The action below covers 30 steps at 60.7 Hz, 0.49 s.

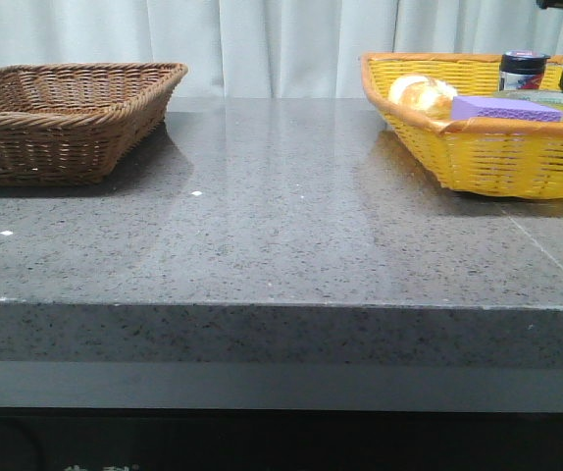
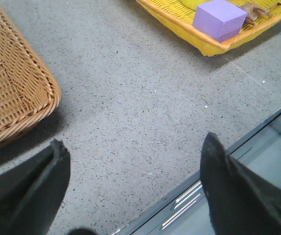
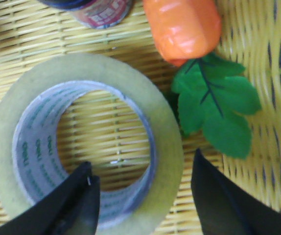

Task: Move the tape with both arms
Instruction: 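Reach the right gripper into the yellow basket over the yellow tape roll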

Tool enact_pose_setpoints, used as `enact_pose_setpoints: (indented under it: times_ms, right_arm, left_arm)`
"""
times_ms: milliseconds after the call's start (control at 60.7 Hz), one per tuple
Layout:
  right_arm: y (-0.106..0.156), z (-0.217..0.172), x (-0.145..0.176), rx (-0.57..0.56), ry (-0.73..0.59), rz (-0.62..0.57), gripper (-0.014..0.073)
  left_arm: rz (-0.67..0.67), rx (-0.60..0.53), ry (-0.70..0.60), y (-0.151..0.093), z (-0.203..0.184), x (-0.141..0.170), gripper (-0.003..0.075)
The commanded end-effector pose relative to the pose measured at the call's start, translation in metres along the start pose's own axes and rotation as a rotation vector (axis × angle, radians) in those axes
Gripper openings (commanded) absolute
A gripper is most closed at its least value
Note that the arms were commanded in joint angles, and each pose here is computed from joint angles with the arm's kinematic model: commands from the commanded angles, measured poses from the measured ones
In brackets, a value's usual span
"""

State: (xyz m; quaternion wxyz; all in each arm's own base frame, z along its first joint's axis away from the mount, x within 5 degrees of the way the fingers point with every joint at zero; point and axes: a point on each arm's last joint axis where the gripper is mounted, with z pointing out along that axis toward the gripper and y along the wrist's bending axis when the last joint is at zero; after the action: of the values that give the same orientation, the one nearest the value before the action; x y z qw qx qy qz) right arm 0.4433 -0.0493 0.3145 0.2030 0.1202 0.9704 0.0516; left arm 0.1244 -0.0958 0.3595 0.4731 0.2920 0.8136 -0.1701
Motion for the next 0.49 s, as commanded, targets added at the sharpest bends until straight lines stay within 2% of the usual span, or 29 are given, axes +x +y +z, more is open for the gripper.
enact_pose_setpoints:
  times_ms: [0,148,231,396,478]
  right_arm:
    - [0.000,-0.026,-0.009,-0.007,-0.122,0.000,0.0435]
    - [-0.002,-0.012,-0.012,-0.005,-0.110,0.003,0.0432]
    - [-0.003,-0.005,-0.012,-0.002,-0.092,0.005,0.0400]
    - [-0.003,0.000,-0.011,-0.001,-0.078,0.006,0.0201]
    - [-0.003,0.000,-0.011,-0.001,-0.079,0.006,0.0129]
  left_arm:
    - [-0.007,0.009,-0.091,-0.002,-0.007,-0.014,0.0546]
    - [-0.007,0.009,-0.091,-0.002,-0.007,-0.014,0.0547]
    - [-0.007,0.009,-0.091,-0.002,-0.007,-0.014,0.0546]
    - [-0.007,0.009,-0.091,-0.002,-0.007,-0.014,0.0546]
    - [-0.007,0.009,-0.091,-0.002,-0.007,-0.014,0.0546]
